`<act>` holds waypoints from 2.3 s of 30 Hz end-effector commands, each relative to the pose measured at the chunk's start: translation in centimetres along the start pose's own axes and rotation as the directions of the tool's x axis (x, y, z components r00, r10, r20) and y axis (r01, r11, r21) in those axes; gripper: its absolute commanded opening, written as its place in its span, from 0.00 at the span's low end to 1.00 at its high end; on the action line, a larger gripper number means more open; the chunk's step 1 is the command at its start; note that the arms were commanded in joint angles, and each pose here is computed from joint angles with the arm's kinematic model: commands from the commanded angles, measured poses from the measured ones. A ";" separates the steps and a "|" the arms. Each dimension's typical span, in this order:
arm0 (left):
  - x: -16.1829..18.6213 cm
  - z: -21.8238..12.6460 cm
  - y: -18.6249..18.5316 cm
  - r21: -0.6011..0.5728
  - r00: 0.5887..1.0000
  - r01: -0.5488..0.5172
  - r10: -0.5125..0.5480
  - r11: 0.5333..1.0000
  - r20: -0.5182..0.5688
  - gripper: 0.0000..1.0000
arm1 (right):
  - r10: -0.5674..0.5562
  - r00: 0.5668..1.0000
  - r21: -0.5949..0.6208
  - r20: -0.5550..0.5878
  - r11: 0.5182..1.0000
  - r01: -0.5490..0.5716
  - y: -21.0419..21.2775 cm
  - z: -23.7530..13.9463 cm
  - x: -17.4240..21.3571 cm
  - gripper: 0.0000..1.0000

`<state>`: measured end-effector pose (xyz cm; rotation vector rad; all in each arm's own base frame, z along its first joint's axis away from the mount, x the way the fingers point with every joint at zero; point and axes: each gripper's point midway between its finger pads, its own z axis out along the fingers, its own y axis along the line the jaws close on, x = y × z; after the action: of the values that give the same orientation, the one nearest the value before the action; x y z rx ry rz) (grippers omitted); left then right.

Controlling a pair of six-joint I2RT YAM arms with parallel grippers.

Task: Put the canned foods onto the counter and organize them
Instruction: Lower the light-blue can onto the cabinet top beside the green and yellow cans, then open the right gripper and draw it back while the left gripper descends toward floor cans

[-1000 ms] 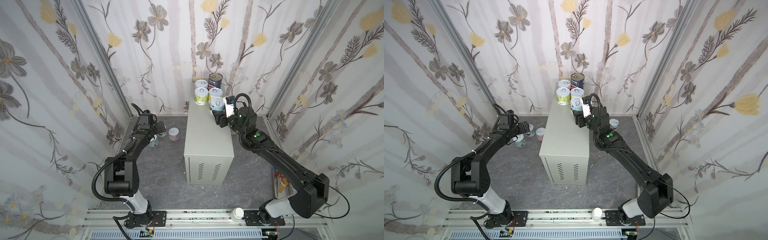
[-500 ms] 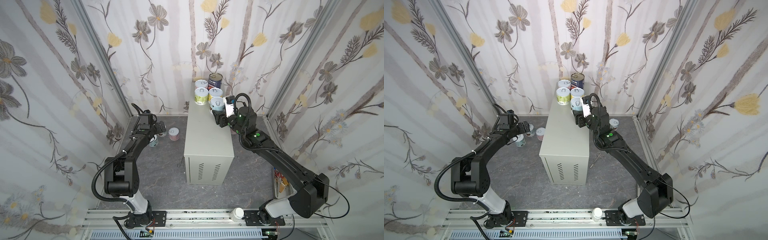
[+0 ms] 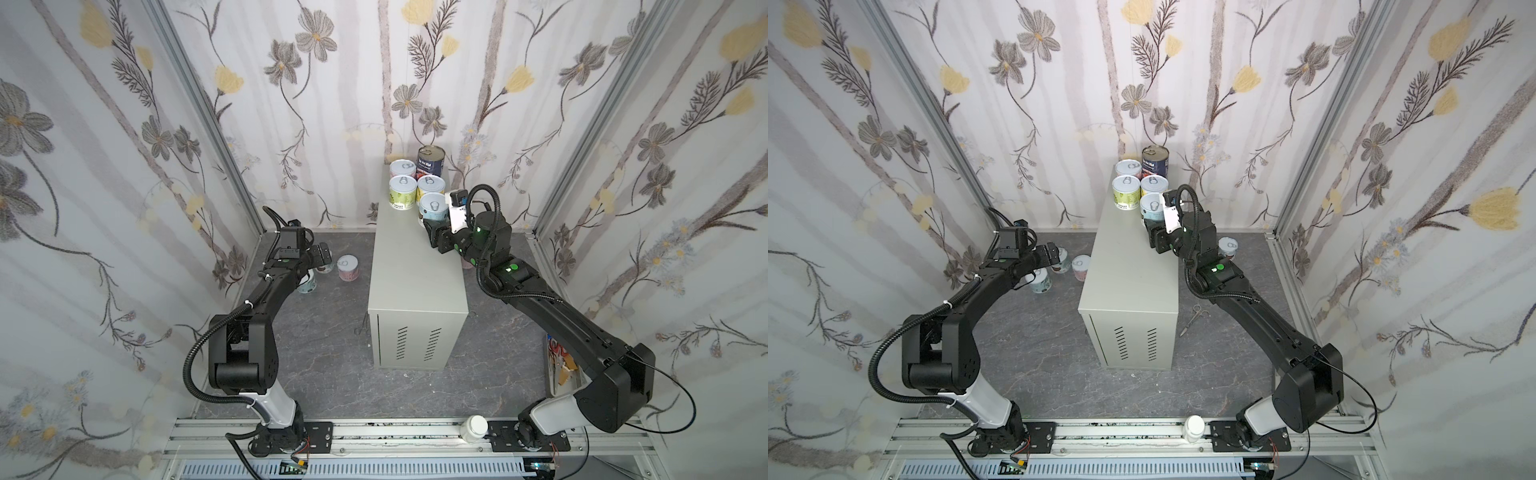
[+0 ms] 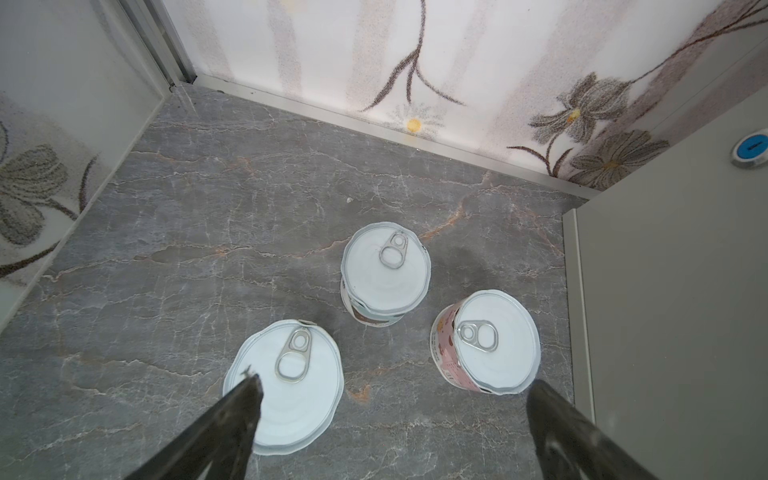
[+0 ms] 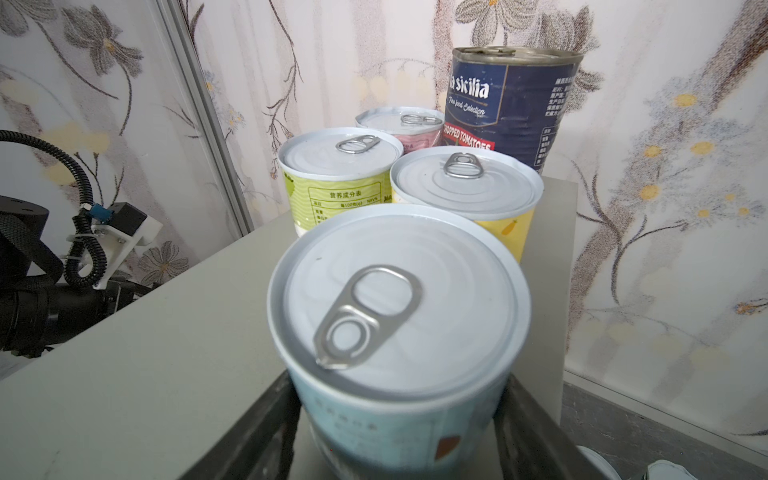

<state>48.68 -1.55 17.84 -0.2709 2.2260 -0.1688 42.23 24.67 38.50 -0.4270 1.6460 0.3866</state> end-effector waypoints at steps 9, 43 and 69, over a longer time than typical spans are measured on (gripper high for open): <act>-0.6 -0.3 0.2 -0.011 1.000 0.002 -0.002 1.000 0.018 1.00 | -0.001 0.999 0.021 -0.054 1.000 0.002 -0.4 -0.4 1.4 0.86; 3.3 4.6 5.3 -0.210 0.981 -0.061 0.020 0.976 -0.193 1.00 | 0.007 0.995 -0.016 0.096 1.000 -0.005 -1.3 -7.6 -4.1 1.00; 8.9 9.7 8.2 -0.243 0.947 -0.061 -0.021 0.968 -0.320 0.99 | 0.016 0.999 -0.004 0.040 1.000 -0.016 -3.4 -5.6 -2.1 1.00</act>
<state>49.22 3.75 3.23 -0.3712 2.5987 0.0940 39.08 18.82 40.56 -0.4001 1.6376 0.3894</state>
